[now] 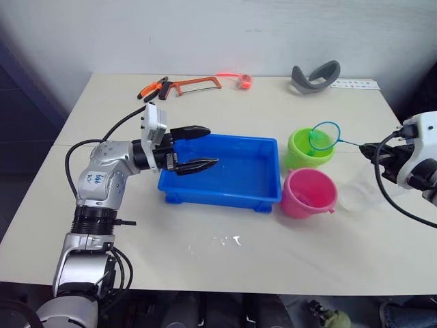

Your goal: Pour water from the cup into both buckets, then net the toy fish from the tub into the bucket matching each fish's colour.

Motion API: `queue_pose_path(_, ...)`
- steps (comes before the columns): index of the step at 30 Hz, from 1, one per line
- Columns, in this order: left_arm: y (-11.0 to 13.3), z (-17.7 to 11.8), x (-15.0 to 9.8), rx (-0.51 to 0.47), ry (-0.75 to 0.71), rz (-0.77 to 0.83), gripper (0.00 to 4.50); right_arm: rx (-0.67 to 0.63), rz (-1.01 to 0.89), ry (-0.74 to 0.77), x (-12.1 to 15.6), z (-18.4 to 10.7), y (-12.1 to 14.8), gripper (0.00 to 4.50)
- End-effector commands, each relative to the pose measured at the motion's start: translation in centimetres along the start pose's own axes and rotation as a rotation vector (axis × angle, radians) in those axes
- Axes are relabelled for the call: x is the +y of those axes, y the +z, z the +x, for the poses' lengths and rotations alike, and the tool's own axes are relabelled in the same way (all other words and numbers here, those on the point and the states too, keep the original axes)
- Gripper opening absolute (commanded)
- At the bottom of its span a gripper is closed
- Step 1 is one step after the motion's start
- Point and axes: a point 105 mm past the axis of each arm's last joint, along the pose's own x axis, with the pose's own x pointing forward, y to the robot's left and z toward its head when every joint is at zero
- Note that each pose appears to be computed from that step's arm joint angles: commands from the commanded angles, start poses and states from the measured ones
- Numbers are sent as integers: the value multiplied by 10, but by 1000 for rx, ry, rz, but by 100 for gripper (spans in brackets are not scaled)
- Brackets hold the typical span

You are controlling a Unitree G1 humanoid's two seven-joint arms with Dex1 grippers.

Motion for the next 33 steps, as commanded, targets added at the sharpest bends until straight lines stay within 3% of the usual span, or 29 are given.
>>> queue_pose_path(1, 13, 0, 0, -16, -10, 56, 447, -32, -157, 16, 6, -4, 11, 0)
queue_pose_path(6, 13, -3, 0, -12, -4, 65, 447, -78, -334, 6, 14, -4, 18, 0)
queue_pose_path(15, 16, -7, -5, -44, -44, 85, 447, -137, -870, 21, 30, -8, 22, 0)
queue_pose_path(21, 26, -15, -11, -81, -92, 117, 447, -246, -591, 20, 24, -15, 41, 0)
queue_pose_path(27, 43, -46, -15, -94, -83, 117, 447, -378, -54, 433, 73, -32, 68, 0)
queue_pose_path(33, 56, -87, -24, -96, 40, 138, 447, -190, 61, 822, 141, -33, 39, 0)
